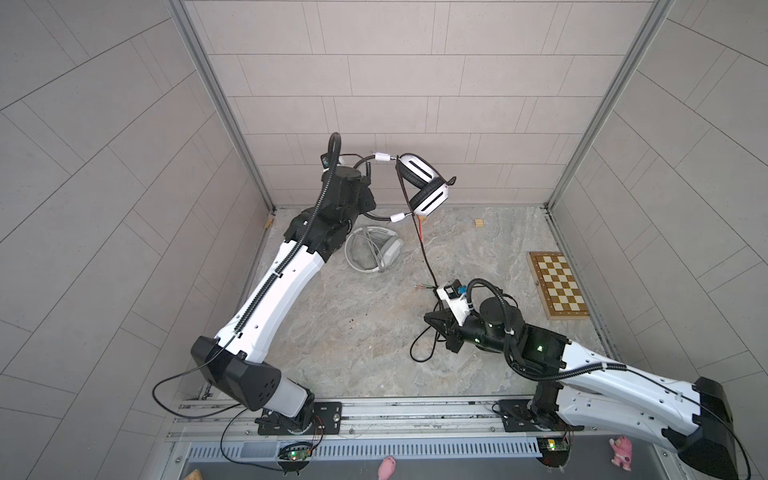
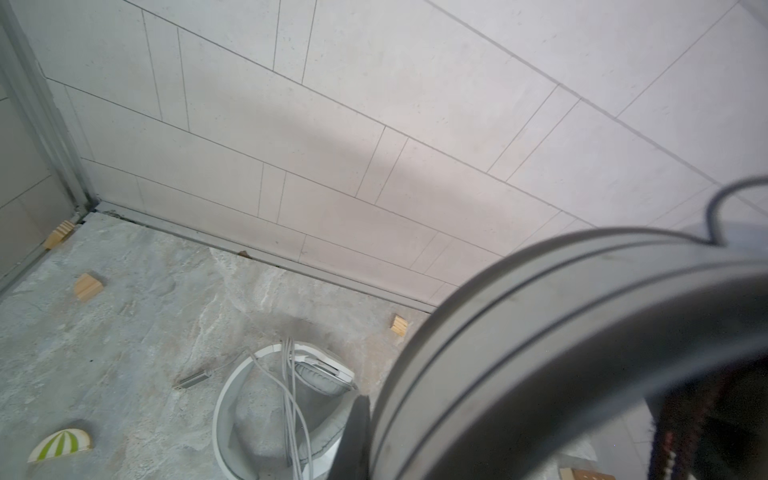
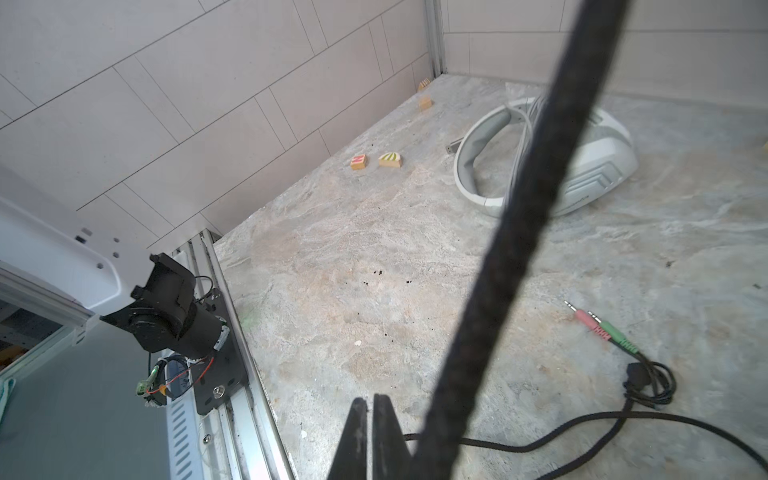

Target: Wrap the headphones

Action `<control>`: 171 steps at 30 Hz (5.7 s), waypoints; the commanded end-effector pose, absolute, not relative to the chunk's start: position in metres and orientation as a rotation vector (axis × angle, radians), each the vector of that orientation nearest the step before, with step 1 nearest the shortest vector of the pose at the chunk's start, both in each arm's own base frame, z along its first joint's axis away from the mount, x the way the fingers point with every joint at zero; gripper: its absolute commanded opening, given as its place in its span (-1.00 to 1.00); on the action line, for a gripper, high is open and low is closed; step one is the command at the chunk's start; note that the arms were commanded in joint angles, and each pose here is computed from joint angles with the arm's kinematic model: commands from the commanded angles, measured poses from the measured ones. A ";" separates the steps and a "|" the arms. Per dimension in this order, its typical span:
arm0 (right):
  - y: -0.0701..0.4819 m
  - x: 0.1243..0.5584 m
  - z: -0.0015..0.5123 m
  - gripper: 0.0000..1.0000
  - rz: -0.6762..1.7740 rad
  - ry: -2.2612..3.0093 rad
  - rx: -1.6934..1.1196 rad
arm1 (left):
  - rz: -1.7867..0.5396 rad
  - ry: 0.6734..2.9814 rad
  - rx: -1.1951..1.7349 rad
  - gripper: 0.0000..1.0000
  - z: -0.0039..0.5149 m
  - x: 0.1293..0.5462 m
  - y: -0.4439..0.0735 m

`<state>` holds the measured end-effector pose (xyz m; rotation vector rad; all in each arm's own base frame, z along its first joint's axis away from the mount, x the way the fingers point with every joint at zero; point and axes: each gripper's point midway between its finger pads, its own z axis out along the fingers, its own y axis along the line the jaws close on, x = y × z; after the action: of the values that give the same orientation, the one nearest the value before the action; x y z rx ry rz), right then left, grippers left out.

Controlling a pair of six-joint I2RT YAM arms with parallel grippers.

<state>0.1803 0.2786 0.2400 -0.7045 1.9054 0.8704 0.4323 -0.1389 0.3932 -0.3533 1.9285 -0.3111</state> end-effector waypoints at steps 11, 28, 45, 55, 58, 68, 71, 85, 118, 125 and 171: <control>0.245 0.185 0.310 -0.87 0.555 1.842 -0.798 | -0.227 2.102 -0.279 -1.00 0.306 0.454 -0.154; 0.224 0.267 0.374 -0.86 0.260 1.812 -0.745 | -0.289 2.350 0.450 -1.00 0.243 0.359 -0.244; 0.198 0.325 0.323 -0.78 0.265 1.985 -0.640 | -0.788 2.248 0.777 -1.00 0.288 0.246 -0.269; 0.220 0.328 0.294 -0.54 0.552 1.978 -0.595 | -0.948 2.091 0.723 -1.00 0.351 0.232 -0.270; 0.234 0.331 0.289 -0.49 0.662 1.954 -0.569 | -1.003 2.053 0.707 -1.00 0.371 0.229 -0.273; 0.254 0.346 0.272 -0.49 0.850 1.838 -0.456 | -1.150 1.958 0.633 -1.00 0.430 0.222 -0.277; 0.258 0.349 0.266 -0.50 0.881 1.824 -0.436 | -1.193 1.938 0.597 -1.00 0.444 0.222 -0.277; 0.272 0.348 0.229 -0.52 0.976 1.842 -0.428 | -1.395 1.770 0.411 -1.00 0.519 0.242 -0.259; 0.234 0.198 0.208 -0.92 0.444 1.984 -0.827 | -0.395 1.823 -0.612 -1.00 0.397 0.458 -0.093; 0.245 0.178 0.255 -0.92 0.472 1.896 -0.891 | -0.190 1.828 -0.715 -1.00 0.348 0.458 -0.064; 0.209 0.295 0.305 -0.85 0.283 1.965 -0.679 | -0.678 2.268 0.961 -1.00 0.285 0.246 -0.262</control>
<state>0.2889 0.2093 0.3145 -0.7077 1.9466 0.2747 0.2607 -0.2498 0.2439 0.9506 2.3820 -0.5143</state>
